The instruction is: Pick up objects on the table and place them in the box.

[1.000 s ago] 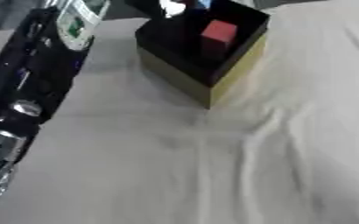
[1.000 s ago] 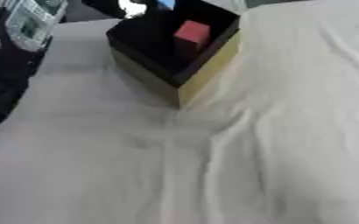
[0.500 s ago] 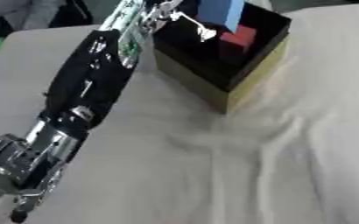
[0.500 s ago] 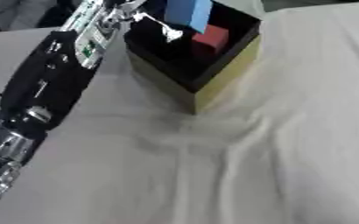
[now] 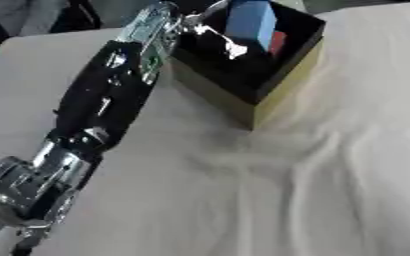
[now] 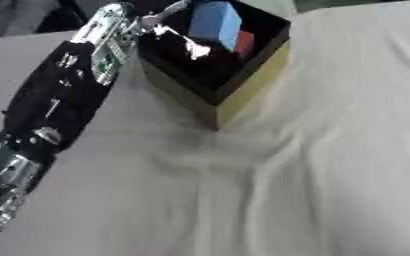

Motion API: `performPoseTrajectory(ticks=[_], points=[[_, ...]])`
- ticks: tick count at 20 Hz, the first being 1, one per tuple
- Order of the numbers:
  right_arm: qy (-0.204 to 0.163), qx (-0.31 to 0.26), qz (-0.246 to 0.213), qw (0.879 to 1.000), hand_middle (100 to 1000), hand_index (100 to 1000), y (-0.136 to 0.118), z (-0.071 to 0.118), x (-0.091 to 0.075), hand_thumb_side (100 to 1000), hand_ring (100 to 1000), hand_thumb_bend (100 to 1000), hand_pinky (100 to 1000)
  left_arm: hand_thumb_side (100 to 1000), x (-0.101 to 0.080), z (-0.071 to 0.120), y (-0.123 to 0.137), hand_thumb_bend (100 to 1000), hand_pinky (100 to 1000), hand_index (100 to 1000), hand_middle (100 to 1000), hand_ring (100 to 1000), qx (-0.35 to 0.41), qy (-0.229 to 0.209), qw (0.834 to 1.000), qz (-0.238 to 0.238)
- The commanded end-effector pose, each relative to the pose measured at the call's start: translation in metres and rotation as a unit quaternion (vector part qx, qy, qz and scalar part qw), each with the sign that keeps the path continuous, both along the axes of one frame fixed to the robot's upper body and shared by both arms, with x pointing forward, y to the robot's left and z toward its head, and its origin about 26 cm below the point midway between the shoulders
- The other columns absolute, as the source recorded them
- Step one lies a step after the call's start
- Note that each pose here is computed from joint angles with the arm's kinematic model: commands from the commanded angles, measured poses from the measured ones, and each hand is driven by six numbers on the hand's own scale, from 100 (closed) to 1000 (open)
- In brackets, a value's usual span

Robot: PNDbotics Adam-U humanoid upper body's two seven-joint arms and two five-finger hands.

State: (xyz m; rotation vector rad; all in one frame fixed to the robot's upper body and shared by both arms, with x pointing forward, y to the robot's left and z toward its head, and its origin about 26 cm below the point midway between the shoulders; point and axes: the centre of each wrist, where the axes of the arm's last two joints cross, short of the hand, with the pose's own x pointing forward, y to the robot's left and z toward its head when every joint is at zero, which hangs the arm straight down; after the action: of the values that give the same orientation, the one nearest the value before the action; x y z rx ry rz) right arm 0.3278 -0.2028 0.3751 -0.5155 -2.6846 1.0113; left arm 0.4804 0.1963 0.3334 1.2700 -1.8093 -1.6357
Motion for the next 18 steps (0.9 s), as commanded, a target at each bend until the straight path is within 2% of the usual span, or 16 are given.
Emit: performPoseTrajectory(ticks=[1,3,7,11,13,18], points=[[-0.016,0.003,0.003,1.0,580,830,-0.002,0.008,-0.007,792,715,100,813,635,-0.004,0.016,0.003,657,801,901,830,871,0.019,-0.012,1.0,0.019],[-0.016,0.003,0.003,1.0,580,830,-0.002,0.008,-0.007,791,715,100,813,638,-0.004,0.017,0.004,672,807,908,835,880,0.027,-0.008,0.999,0.029],[-0.015,0.005,0.003,1.0,581,830,-0.002,0.007,-0.007,799,716,100,813,643,-0.006,0.018,0.006,611,804,901,830,877,0.03,-0.006,0.999,0.037],[-0.013,0.008,0.002,1.0,581,830,-0.003,0.006,-0.007,788,716,100,813,644,-0.007,0.02,0.007,592,799,897,827,873,0.019,-0.01,0.999,0.032],[-0.011,0.009,0.001,1.0,581,830,-0.003,0.005,-0.006,787,717,100,813,646,-0.009,0.022,0.007,561,793,888,820,866,0.007,-0.015,1.0,0.023],[-0.009,0.011,-0.001,1.0,583,831,-0.003,0.003,-0.006,785,719,100,812,644,-0.021,0.037,0.007,412,775,862,798,843,-0.047,-0.038,0.998,-0.018]])
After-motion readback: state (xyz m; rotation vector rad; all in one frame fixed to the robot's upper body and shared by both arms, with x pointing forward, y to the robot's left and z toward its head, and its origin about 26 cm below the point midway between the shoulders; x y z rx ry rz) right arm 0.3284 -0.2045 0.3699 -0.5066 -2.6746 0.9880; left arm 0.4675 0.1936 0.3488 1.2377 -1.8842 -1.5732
